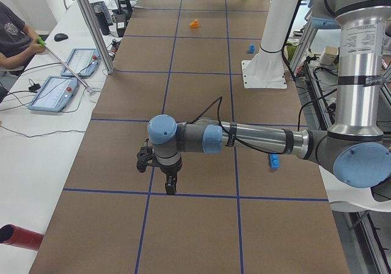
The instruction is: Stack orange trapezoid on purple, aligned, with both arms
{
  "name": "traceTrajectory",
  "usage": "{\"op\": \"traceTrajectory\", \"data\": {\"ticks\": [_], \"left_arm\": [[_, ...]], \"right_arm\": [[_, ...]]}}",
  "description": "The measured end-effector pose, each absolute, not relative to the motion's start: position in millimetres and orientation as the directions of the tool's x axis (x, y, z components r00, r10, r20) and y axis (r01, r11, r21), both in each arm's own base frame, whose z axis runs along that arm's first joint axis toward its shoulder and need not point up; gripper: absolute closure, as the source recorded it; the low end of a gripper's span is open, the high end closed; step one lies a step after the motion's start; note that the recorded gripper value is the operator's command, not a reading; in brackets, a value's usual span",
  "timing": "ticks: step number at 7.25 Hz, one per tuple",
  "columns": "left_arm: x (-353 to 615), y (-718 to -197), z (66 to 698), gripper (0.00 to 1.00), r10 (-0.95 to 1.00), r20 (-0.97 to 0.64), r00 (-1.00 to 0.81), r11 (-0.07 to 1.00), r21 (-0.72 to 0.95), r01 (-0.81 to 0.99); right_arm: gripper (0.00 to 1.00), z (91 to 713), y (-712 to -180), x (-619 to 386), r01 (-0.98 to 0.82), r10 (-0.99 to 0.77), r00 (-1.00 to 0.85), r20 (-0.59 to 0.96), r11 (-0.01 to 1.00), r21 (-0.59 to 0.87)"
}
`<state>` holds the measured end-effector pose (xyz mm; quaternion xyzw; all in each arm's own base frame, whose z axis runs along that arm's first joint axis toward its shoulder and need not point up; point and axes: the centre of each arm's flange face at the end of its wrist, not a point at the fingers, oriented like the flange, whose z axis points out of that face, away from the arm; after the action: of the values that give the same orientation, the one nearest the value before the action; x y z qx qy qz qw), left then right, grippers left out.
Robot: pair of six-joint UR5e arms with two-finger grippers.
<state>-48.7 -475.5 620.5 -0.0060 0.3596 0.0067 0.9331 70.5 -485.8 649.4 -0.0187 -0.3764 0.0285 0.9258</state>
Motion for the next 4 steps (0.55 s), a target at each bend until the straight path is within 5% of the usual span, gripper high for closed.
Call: {"op": "traceTrajectory", "data": {"ticks": [4], "left_arm": [[-48,-478,609,0.0,0.021,-0.673,0.739,1.0,0.015,-0.015]], "right_arm": [[0.0,652,-483,71,-0.04,0.071,0.714,0.697,0.997,-0.061]]}}
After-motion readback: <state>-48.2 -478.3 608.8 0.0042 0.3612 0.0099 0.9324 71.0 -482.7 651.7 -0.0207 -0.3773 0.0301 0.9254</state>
